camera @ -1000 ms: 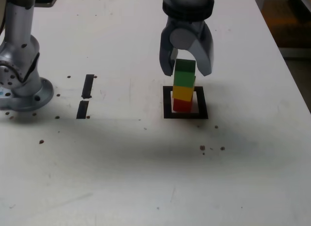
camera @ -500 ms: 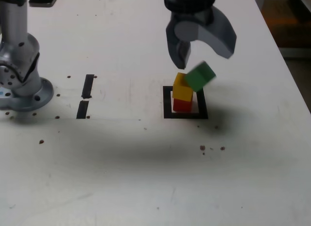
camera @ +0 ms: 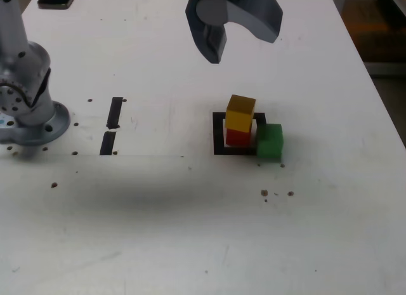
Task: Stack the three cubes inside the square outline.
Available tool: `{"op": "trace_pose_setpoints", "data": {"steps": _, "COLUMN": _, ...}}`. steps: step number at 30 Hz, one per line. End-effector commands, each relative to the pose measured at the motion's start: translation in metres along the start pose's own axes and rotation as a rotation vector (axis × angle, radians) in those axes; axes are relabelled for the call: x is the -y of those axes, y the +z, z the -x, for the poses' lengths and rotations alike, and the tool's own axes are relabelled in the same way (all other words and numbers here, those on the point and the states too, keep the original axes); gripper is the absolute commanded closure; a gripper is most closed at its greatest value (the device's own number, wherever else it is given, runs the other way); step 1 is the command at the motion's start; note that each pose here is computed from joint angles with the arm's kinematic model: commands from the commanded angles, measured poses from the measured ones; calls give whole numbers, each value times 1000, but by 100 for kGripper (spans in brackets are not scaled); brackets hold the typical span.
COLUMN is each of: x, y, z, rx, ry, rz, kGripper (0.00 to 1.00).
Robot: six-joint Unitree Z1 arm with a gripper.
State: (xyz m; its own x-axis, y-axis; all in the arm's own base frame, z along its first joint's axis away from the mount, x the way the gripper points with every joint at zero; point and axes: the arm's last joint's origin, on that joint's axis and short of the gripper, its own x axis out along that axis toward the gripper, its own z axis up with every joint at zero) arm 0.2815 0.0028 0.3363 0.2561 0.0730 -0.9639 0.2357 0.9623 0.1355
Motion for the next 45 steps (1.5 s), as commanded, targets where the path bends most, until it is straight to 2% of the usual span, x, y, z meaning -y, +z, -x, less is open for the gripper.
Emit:
{"op": "trace_pose_setpoints", "data": {"steps": 1, "x": 1, "y": -2, "z": 1, "rx": 24, "ry": -3, "rz": -3, "kGripper": 8}}
{"op": "trace_pose_setpoints", "data": {"steps": 6, "x": 10, "y": 1, "z": 6, "rx": 84, "ry": -47, "rz": -24, "kGripper": 6}}
{"op": "trace_pose_setpoints", "data": {"steps": 10, "x": 20, "y": 3, "z": 10, "rx": 100, "ry": -86, "rz": -49, "kGripper": 6}}
{"op": "trace_pose_setpoints", "data": {"steps": 13, "x": 28, "y": 5, "z": 13, "rx": 90, "ry": -104, "rz": -59, "kGripper": 6}}
{"op": "trace_pose_setpoints", "data": {"steps": 18, "x": 44, "y": 4, "z": 28, "rx": 29, "ry": -113, "rz": -51, "kGripper": 6}}
{"op": "trace_pose_setpoints", "data": {"steps": 21, "x": 54, "y": 7, "z": 34, "rx": 9, "ry": -123, "rz": -44, "kGripper": 6}}
{"op": "trace_pose_setpoints", "data": {"steps": 32, "x": 88, "y": 24, "z": 20, "rx": 6, "ry": -189, "rz": -42, "kGripper": 6}}
{"op": "trace_pose_setpoints", "data": {"steps": 35, "x": 91, "y": 28, "z": 18, "rx": 11, "ry": -183, "rz": -80, "kGripper": 6}}
{"op": "trace_pose_setpoints", "data": {"steps": 38, "x": 93, "y": 32, "z": 18, "rx": 25, "ry": -159, "rz": -161, "kGripper": 5}}
{"op": "trace_pose_setpoints", "data": {"steps": 45, "x": 91, "y": 43, "z": 20, "rx": 53, "ry": -52, "rz": -491, "kGripper": 5}}
